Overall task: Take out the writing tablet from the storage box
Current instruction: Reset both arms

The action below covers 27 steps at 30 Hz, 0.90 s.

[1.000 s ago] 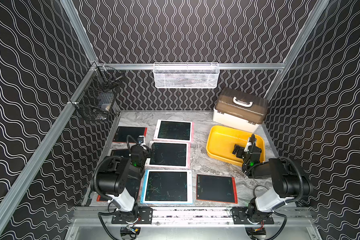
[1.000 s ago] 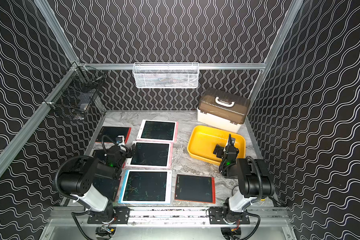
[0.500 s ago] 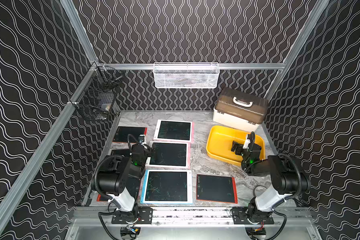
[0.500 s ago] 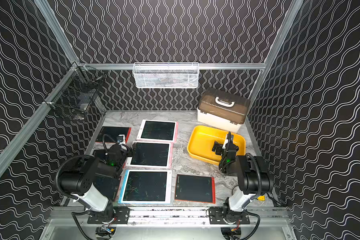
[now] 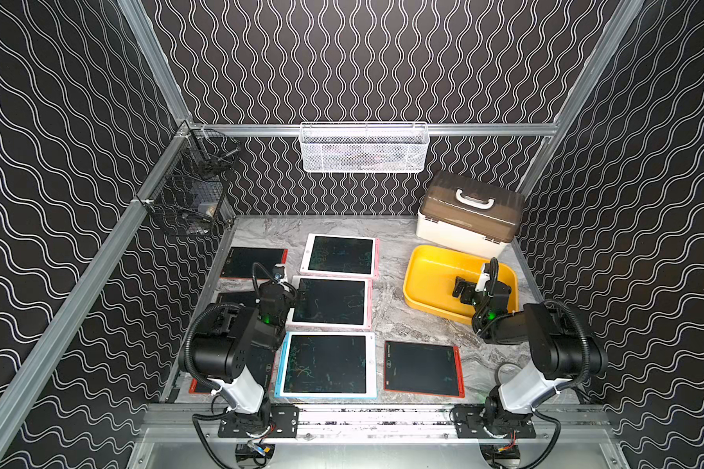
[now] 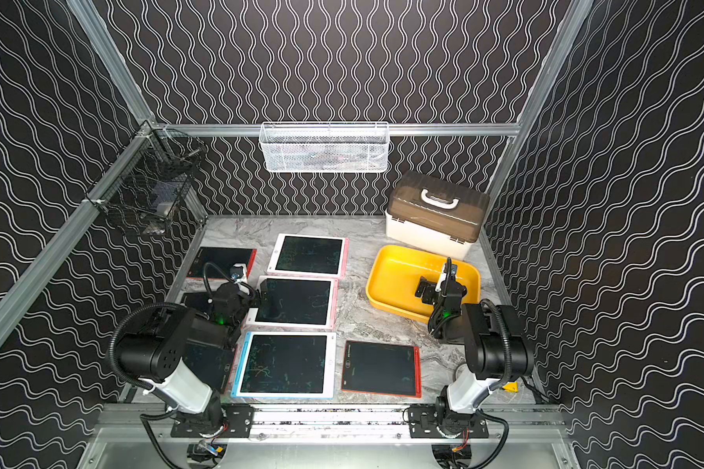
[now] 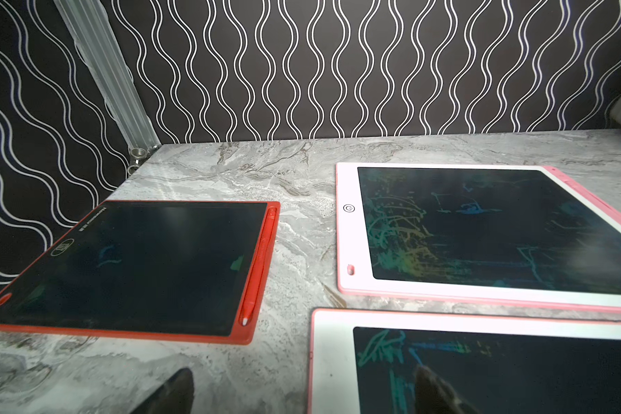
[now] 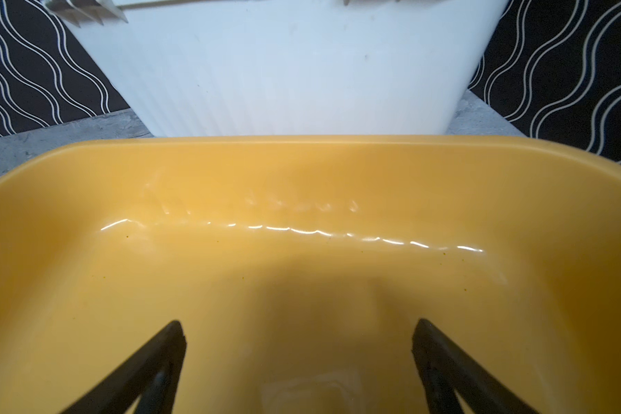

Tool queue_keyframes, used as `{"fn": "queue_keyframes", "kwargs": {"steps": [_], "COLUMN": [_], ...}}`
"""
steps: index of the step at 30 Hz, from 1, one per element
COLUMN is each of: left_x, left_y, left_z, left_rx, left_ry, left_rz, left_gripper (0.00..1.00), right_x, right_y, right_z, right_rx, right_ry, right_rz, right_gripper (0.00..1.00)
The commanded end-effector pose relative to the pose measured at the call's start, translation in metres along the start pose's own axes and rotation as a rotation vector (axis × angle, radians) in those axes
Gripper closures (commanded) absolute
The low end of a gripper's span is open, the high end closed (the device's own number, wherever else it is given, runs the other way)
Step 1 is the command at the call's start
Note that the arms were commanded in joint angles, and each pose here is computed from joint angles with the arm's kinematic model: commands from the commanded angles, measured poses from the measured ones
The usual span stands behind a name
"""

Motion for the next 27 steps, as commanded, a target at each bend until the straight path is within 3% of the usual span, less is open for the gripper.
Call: {"fn": "queue_keyframes", "kwargs": {"steps": [1,27], "left_x": [-0.0058,-0.0067], "left_y": [0.0007,-0.0014], "left_z": [-0.0009,-0.0007], "left_rx": [-0.014,-0.016], "left_ry": [-0.025,-0.028], "left_rz": [0.023,0.03], "left_gripper": [0.01,0.01], "right_x": [-0.0051,-0.0057], "right_y": [0.0014,0.0019], "right_z": [-0.0008,-0.0007], "right_rx": [-0.005,-0.007], "right_ry": [-0.028,-0.032], "right_rz": [-0.001,-0.001], "right_gripper": [0.01,0.0]}}
Point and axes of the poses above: each gripper's point midway between its finger pads, its own z axis out along the fingers, its own y axis along the line the jaws close on, x = y × z, the point moved 7 cm from there along -z, back along the fingers, and after that the axes turned 12 degrees about z, right-handed, at the moved point
